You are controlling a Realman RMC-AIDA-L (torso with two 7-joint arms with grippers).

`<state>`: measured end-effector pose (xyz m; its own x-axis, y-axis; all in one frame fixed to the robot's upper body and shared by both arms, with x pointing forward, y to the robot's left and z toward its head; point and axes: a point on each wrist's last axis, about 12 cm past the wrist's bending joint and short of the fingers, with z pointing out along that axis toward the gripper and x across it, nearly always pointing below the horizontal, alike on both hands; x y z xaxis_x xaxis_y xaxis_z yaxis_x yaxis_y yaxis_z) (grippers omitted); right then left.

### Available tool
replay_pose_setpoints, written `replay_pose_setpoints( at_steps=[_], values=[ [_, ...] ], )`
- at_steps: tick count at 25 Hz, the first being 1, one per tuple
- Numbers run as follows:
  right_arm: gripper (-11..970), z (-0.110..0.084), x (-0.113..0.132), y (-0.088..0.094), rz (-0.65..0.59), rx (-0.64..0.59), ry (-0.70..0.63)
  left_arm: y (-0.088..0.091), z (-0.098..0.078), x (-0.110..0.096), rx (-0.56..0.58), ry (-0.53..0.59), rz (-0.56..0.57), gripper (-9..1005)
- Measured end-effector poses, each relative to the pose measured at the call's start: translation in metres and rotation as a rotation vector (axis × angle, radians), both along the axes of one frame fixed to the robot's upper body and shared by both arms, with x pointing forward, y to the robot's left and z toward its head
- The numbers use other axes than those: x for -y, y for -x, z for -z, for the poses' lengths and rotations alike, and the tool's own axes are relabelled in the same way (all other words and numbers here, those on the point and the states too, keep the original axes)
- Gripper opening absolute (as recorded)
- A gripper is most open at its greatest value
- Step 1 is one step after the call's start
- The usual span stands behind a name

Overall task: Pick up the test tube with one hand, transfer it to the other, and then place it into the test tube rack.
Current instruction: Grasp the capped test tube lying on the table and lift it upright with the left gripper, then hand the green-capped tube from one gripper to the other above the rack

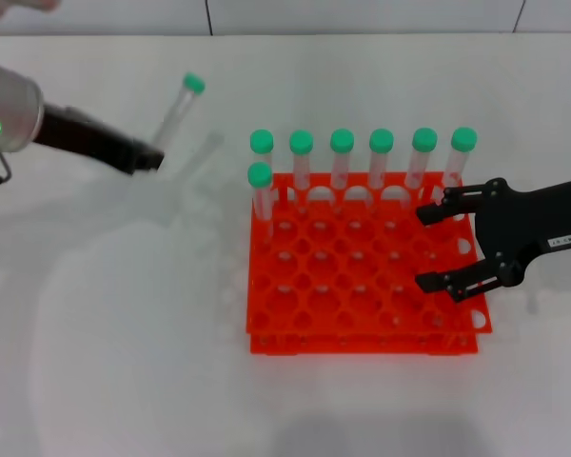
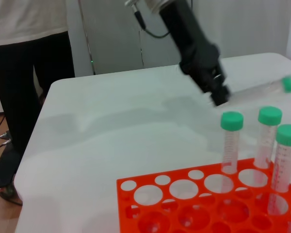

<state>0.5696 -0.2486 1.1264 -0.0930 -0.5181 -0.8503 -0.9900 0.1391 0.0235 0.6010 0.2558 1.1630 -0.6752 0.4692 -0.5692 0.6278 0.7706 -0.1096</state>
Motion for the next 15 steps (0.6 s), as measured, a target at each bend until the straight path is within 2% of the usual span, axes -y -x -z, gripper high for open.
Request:
replay_pose_setpoints(
  at_steps=[7,10,15],
  values=[
    [869,0.002,-0.001,0.002,0.0,-0.007,-0.006,0.007,0.004,0.002,0.278,0.156,0.151,185],
    [869,0.002,-0.001,0.003,0.002,-0.007,-0.014,0.011,0.004,0.009,0.376,0.267,0.236,185],
    [869,0.003,-0.001,0.004,0.004,-0.001,-0.03,0.015,0.002,0.016,0.456,0.403,0.366,185]
  ],
)
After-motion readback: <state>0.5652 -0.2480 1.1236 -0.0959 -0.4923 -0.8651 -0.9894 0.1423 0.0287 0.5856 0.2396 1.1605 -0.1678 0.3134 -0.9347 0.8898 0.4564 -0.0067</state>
